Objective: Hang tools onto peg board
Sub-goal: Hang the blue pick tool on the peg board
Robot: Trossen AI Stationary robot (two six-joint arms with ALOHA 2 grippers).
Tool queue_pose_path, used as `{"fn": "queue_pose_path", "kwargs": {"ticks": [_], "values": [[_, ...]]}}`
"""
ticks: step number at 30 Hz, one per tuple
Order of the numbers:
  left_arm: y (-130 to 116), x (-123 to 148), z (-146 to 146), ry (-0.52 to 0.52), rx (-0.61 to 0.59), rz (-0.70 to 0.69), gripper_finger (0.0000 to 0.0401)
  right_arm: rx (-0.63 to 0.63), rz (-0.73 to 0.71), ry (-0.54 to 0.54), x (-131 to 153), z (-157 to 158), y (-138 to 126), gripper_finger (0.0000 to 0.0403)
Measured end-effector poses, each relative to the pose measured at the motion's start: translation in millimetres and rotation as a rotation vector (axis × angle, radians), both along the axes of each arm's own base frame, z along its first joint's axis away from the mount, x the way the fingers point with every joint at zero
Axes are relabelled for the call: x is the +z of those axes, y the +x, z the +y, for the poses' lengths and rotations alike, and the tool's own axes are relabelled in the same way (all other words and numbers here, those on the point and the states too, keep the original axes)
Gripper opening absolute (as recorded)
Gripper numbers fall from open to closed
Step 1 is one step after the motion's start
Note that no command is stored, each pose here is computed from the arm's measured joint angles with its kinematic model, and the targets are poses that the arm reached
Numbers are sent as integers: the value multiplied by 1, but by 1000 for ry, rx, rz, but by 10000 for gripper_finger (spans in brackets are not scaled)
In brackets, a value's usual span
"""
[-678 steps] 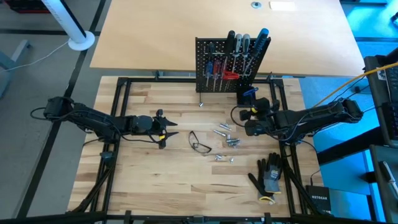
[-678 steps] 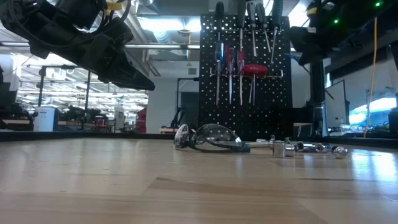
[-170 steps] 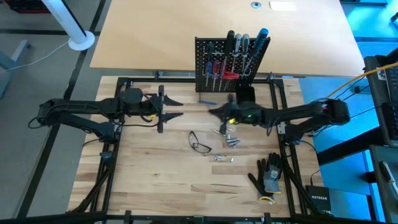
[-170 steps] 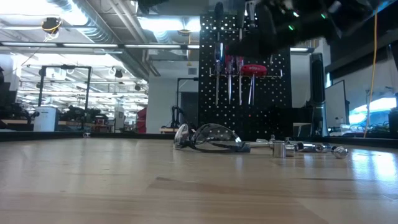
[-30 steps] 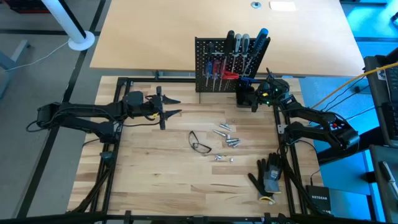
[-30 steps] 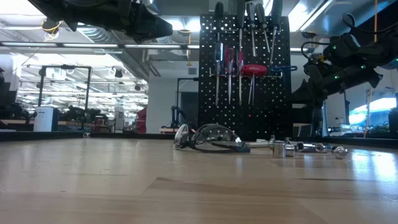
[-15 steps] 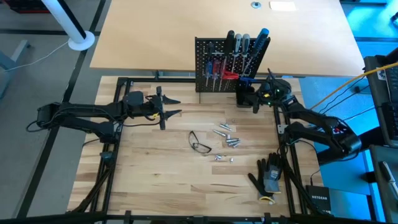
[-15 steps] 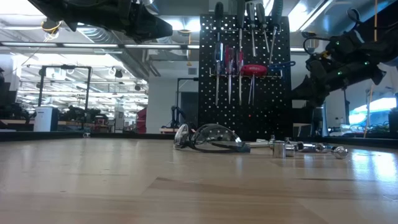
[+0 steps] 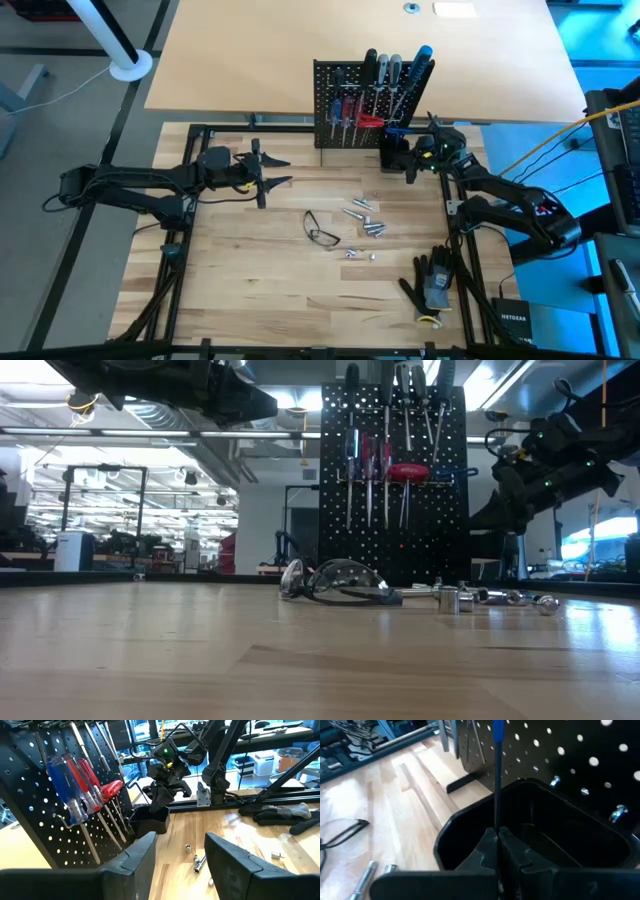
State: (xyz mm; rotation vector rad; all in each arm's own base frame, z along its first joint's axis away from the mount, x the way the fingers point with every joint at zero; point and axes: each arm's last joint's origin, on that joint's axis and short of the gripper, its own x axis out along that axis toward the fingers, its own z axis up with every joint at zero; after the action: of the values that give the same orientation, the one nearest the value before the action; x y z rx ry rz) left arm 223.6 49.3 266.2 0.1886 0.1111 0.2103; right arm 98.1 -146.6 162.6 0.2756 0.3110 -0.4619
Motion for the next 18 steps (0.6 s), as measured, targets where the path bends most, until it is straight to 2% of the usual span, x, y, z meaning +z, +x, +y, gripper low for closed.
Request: {"fn": "queue_pose_path", "kwargs": {"ticks": [9, 18], "values": [[0, 0, 0, 7, -1, 2, 159, -54, -19, -61, 3, -7, 2, 1], [0, -2, 0, 8, -1, 23, 159, -98, 31, -40, -2, -6, 0, 1]]}}
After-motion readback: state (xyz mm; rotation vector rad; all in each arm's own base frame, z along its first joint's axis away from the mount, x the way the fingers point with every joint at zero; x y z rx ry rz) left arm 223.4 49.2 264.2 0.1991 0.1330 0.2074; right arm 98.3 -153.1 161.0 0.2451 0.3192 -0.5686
